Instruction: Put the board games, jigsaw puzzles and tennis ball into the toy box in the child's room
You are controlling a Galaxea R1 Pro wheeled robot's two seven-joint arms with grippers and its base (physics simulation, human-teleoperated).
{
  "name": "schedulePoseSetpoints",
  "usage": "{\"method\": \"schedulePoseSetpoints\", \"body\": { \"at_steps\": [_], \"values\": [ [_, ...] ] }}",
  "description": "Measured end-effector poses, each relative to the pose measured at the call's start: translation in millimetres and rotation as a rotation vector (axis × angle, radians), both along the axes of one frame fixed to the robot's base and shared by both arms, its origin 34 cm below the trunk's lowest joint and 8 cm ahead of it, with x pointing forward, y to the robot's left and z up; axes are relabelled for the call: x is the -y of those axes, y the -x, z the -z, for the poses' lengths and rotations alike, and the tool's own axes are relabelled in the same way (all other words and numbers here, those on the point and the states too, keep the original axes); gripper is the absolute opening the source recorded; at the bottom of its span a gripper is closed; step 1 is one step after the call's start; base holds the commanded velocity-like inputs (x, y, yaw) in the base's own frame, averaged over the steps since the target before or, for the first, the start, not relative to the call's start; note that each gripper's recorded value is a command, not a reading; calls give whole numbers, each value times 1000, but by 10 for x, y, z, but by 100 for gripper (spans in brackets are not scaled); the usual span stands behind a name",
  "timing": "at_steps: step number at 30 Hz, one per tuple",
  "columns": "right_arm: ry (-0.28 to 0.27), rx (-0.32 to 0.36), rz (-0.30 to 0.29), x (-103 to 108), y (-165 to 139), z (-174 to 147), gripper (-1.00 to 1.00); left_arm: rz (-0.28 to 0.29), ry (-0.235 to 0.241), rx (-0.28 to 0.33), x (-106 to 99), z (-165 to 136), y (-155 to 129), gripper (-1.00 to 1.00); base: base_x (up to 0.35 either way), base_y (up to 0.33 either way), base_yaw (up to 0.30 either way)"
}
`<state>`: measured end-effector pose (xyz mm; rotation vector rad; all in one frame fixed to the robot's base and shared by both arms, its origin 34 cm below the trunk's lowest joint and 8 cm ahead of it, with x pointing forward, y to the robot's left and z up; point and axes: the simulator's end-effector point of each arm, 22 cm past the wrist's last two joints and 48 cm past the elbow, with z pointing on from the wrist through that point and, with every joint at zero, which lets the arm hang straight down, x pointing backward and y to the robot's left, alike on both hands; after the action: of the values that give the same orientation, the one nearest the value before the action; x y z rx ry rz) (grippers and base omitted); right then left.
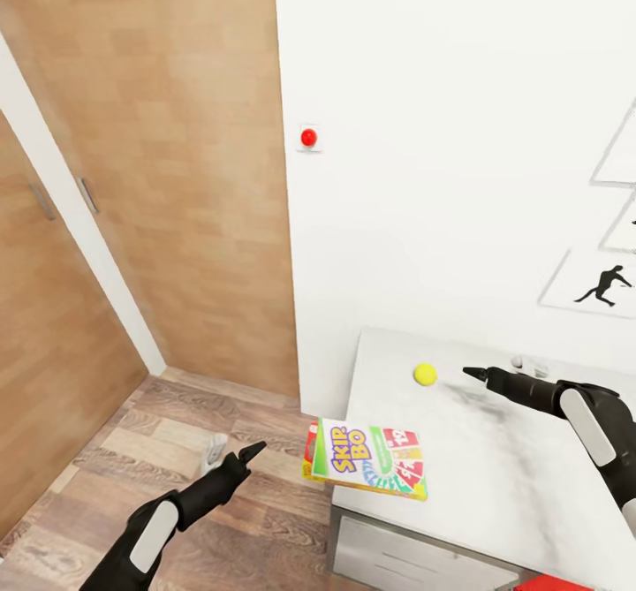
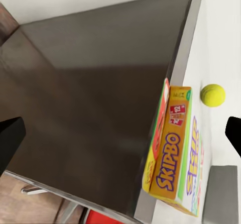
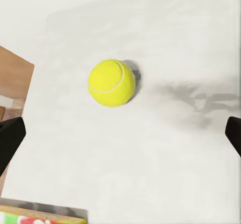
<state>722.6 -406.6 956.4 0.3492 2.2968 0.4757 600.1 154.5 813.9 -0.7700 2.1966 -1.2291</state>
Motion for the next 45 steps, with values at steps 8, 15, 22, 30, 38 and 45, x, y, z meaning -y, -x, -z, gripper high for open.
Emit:
{"method": "schedulePoseSetpoints", "body": {
  "at_steps": [8, 15, 22, 30, 38, 45],
  "values": [
    [3, 5, -3, -4, -4, -21, 100, -11, 1, -16, -28, 35, -53, 100, 0, 0, -32],
    [4, 3, -13, -34, 22, -33, 100, -45, 2, -38, -119, 58, -217, 100, 0, 0, -11],
    [5, 0, -24, -69, 54, -44, 100, -58, 5, -48, -143, 66, -290, 100, 0, 0, -4],
    [7, 0, -33, -97, 82, -54, 100, -63, 8, -51, -152, 64, -327, 100, 0, 0, -1],
    [8, 1, -37, -111, 91, -58, 100, -64, 8, -52, -154, 64, -339, 100, 0, 0, -3],
    [7, 1, -38, -116, 94, -59, 100, -63, 9, -52, -146, 62, -341, 100, 0, 0, -104]
  ]
}}
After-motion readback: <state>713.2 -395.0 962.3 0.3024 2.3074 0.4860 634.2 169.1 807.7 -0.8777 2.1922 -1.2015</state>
